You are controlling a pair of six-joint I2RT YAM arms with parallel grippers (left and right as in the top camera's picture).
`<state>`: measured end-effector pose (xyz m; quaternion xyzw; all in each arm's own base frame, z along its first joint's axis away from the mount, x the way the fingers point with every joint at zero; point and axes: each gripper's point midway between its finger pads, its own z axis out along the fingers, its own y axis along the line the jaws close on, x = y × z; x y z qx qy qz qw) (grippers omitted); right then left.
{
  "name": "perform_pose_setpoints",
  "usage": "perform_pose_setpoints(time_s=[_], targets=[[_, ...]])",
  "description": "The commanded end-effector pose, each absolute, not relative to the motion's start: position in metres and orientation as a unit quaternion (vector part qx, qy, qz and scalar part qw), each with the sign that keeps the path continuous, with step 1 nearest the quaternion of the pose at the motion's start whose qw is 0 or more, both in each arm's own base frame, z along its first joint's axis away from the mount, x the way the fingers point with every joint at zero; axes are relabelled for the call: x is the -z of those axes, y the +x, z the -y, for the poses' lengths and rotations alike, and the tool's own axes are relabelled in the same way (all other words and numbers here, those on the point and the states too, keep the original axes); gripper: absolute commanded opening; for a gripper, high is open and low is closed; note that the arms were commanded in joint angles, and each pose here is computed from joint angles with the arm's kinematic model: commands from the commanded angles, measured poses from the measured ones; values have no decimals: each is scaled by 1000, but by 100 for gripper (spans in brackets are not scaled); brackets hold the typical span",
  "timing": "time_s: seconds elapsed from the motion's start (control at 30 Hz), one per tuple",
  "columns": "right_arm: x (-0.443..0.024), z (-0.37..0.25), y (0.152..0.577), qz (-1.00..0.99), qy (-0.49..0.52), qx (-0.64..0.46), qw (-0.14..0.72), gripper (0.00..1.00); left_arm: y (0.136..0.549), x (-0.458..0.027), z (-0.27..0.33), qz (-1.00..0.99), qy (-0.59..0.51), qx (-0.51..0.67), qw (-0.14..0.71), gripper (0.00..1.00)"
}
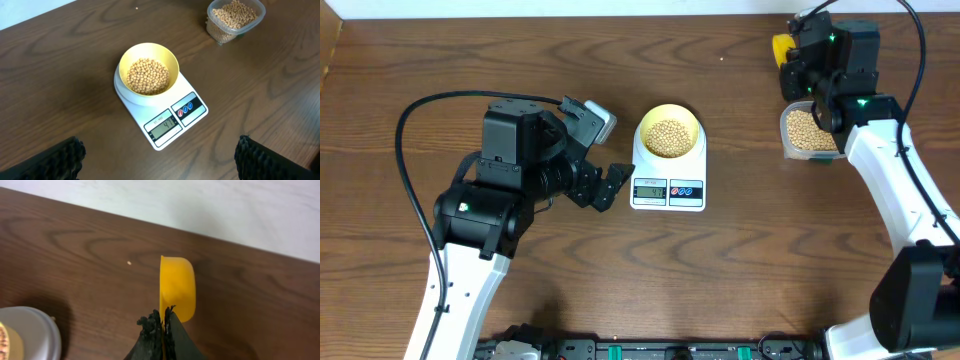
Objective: Scoop item into bowl and weigh 50g on scale
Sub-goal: 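Lower the scoop into the soybean tub with the right gripper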
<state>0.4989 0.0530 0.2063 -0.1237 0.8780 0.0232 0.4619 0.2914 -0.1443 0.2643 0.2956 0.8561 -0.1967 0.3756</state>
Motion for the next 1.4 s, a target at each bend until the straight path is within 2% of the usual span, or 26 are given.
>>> perform_pose_setpoints(time_s=[0.0,0.17,0.43,0.7,1.37], targets=[[-234,-34,488,-874,-82,12,479,1,292,-261,144,-858,293,200,372,98],[-237,-20,467,-888,-62,39,455,1,292,-261,144,-858,293,200,372,98],[-212,3,445,-918,19,47,393,1,292,-261,144,-858,293,200,372,98],[-193,25,426,-937,44,56,342,1,292,-261,144,-858,293,200,372,98],[-115,31,424,-969,46,46,239,1,292,-261,144,-858,293,200,372,98]])
